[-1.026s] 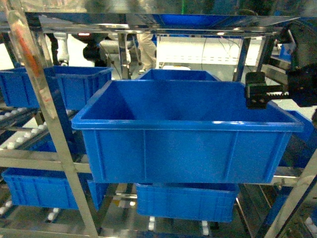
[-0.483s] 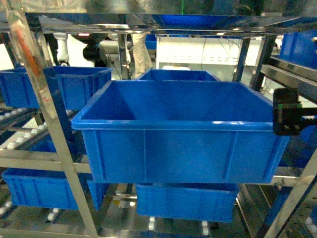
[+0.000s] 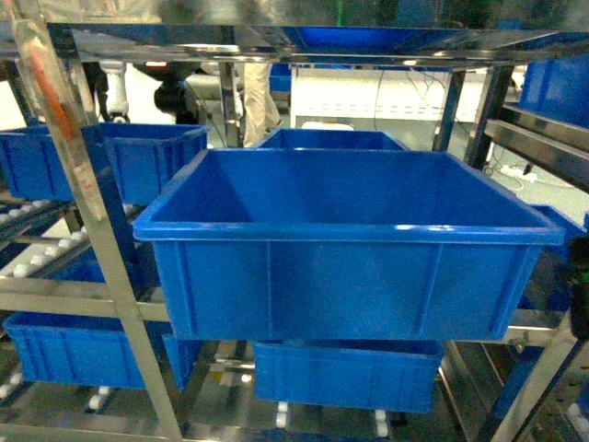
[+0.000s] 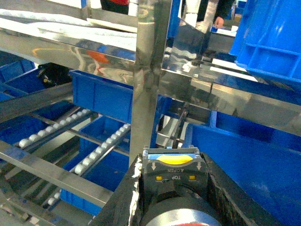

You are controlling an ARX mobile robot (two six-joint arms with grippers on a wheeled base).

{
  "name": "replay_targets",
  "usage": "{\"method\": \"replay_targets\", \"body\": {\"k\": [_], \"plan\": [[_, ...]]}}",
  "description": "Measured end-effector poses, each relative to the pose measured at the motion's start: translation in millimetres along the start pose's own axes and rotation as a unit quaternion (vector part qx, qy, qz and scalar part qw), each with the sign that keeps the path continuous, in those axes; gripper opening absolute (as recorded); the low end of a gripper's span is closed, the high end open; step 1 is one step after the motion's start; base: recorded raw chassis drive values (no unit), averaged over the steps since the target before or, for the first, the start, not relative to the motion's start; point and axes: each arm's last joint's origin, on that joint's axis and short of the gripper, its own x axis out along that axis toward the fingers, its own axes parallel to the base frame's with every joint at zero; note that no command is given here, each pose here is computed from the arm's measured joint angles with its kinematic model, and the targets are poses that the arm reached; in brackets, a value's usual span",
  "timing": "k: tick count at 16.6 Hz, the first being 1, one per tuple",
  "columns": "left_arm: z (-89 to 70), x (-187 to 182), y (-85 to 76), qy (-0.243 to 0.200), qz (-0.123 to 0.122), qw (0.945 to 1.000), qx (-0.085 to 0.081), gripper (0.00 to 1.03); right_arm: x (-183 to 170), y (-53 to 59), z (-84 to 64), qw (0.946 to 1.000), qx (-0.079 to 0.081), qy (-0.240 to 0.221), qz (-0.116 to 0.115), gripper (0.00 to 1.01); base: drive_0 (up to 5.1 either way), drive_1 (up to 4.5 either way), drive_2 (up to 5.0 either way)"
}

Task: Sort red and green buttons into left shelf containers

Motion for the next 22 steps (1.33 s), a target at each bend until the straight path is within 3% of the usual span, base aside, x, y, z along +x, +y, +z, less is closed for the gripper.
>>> {"method": "replay_targets", "body": {"k": [1, 3, 4, 9, 11, 12, 14, 15, 17, 19, 21, 22], "plan": [[0.0, 0, 0.0, 0.0, 0.0, 1.0, 0.0, 0.28, -5, -4.8, -4.9, 0.9999, 0.002, 0.008, -0.012, 0.98, 0.0, 0.0, 0.0], [0.0, 0, 0.0, 0.0, 0.0, 1.0, 0.0, 0.28, -16, -20.6, -13.1, 0.9981, 0.0, 0.014, -0.059, 0.98, 0.0, 0.0, 0.0], [0.0, 0, 0.0, 0.0, 0.0, 1.0, 0.0, 0.28, -16, -21.0, -13.5, 0.9978, -0.004, 0.015, -0.065, 0.98, 0.0, 0.0, 0.0], [-0.3, 0, 0.6, 0.002, 0.001, 1.0, 0.001, 0.28, -15, -20.6, -13.9, 0.9978, -0.008, 0.017, -0.064, 0.98, 0.0, 0.0, 0.0], [-9.3, 5, 0.9, 0.04, -0.006, 0.9992, 0.0, 0.28, -15, -20.5, -13.9, 0.9978, -0.008, 0.017, -0.063, 0.98, 0.0, 0.0, 0.0], [-17.1, 7, 0.9, 0.07, -0.017, 0.9974, 0.001, 0.28, -15, -20.6, -13.9, 0.9978, -0.008, 0.017, -0.064, 0.98, 0.0, 0.0, 0.0], [-23.0, 11, -3.0, 0.095, -0.065, 0.9933, -0.006, 0.28, -15, -20.6, -13.9, 0.9978, -0.008, 0.017, -0.064, 0.98, 0.0, 0.0, 0.0], [-27.7, 13, -5.4, 0.117, -0.092, 0.9889, 0.003, 0.28, -15, -20.5, -13.8, 0.9978, -0.009, 0.016, -0.063, 0.98, 0.0, 0.0, 0.0], [-40.2, 24, -13.2, 0.164, -0.151, 0.9743, 0.034, 0.28, -15, -20.6, -13.8, 0.9978, -0.009, 0.017, -0.064, 0.98, 0.0, 0.0, 0.0], [-43.3, 33, -19.7, 0.193, -0.181, 0.9623, 0.062, 0.28, -15, -20.5, -13.9, 0.9978, -0.01, 0.017, -0.063, 0.98, 0.0, 0.0, 0.0], [-46.7, 47, -30.0, 0.203, -0.194, 0.955, 0.095, 0.28, -15, -20.6, -13.9, 0.9978, -0.01, 0.017, -0.064, 0.98, 0.0, 0.0, 0.0], [-54.4, 56, -36.3, 0.221, -0.205, 0.9473, 0.109, 0.28, -15, -20.6, -13.9, 0.9978, -0.01, 0.017, -0.064, 0.98, 0.0, 0.0, 0.0]]}}
